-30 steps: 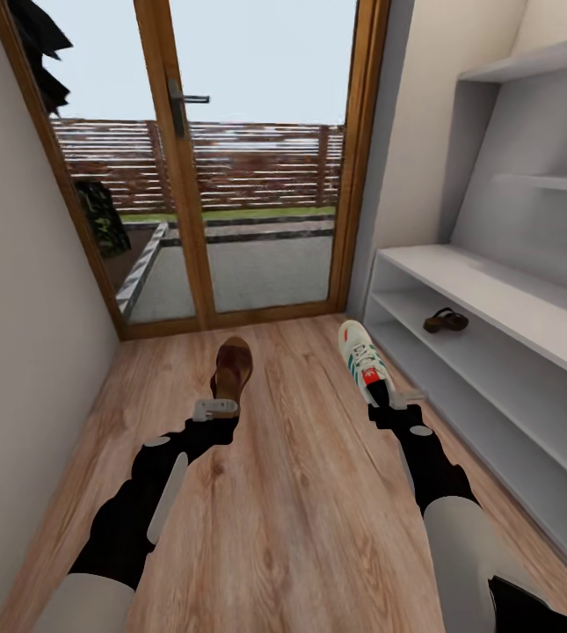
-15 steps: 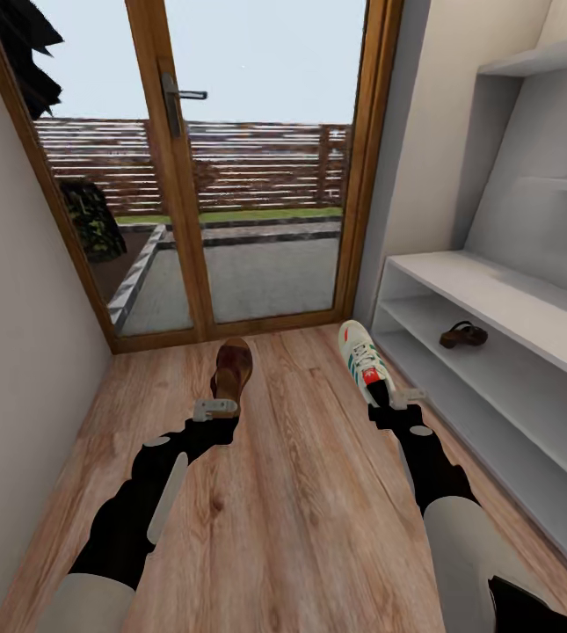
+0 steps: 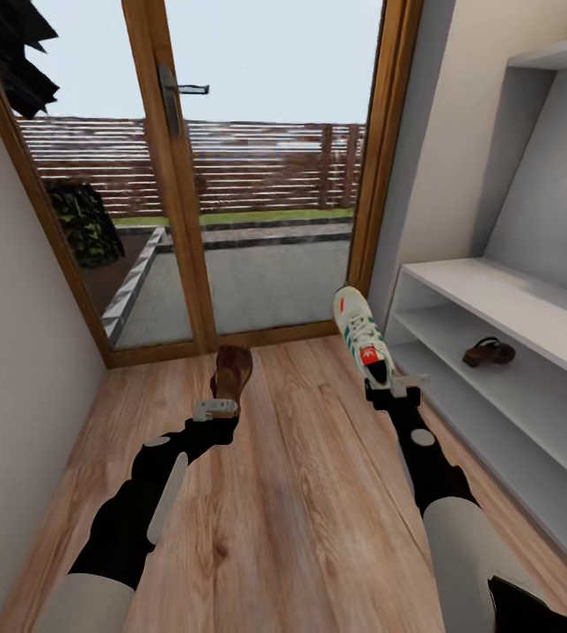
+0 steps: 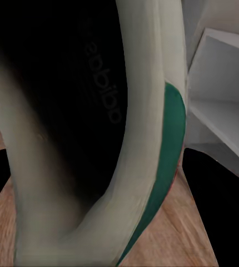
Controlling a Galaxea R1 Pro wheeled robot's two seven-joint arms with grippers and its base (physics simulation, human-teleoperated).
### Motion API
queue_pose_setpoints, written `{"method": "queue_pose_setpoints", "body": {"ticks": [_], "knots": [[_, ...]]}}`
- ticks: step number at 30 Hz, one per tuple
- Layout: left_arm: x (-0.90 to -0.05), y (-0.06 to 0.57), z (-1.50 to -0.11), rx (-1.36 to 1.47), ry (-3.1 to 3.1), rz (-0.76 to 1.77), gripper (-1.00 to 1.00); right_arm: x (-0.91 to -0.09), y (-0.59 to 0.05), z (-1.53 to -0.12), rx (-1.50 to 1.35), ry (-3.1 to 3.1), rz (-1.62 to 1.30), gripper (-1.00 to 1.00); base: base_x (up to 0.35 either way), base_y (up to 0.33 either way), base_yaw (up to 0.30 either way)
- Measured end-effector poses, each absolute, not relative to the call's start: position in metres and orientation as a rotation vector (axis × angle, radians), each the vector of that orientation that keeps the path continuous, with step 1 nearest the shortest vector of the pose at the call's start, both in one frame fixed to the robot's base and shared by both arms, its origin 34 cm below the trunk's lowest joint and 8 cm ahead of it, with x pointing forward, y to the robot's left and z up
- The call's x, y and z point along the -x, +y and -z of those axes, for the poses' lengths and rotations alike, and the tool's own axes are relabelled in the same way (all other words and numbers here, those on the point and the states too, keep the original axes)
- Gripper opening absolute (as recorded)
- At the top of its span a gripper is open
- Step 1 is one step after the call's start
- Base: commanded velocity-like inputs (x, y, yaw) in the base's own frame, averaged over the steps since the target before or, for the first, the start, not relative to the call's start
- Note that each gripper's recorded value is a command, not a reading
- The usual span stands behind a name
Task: Pick up the two gym shoes and the two sandals from the corridor floor and place them onto the hallstand (shoe rack) in the corridor, making sure they are on the rack and not on the floor. Arrange them so the two gym shoes are next to each other and the two sandals are next to each other.
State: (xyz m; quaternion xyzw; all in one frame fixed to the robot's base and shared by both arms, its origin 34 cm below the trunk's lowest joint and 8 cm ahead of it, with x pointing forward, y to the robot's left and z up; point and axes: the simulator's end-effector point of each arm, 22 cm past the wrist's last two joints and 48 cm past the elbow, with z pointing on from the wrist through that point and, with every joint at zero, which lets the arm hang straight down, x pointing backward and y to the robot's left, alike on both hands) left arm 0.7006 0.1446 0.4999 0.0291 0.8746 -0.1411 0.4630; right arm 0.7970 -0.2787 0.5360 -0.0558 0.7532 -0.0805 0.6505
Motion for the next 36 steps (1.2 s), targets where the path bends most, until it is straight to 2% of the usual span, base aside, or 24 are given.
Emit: {"method": "queue_pose_setpoints", "body": {"ticks": [11,18,31,36], "knots": [[-0.701,0.145,-0.500,-0.072,2.150,0.347,-1.00,-0.797,-0.275,-0.543,0.138,1.668,0.181,-1.00,0.346,0.106,-0.007],[-0.701,0.144,-0.503,-0.072,2.144,0.347,-1.00,-0.797,-0.276,-0.547,0.137,1.663,0.182,-1.00,0.319,0.105,-0.204],[-0.701,0.144,-0.511,-0.075,2.132,0.345,-1.00,-0.797,-0.276,-0.556,0.135,1.650,0.182,-1.00,0.050,0.019,-0.247],[-0.701,0.145,-0.513,-0.075,2.129,0.345,-1.00,-0.797,-0.276,-0.558,0.134,1.646,0.182,-1.00,0.193,0.136,-0.099]]}}
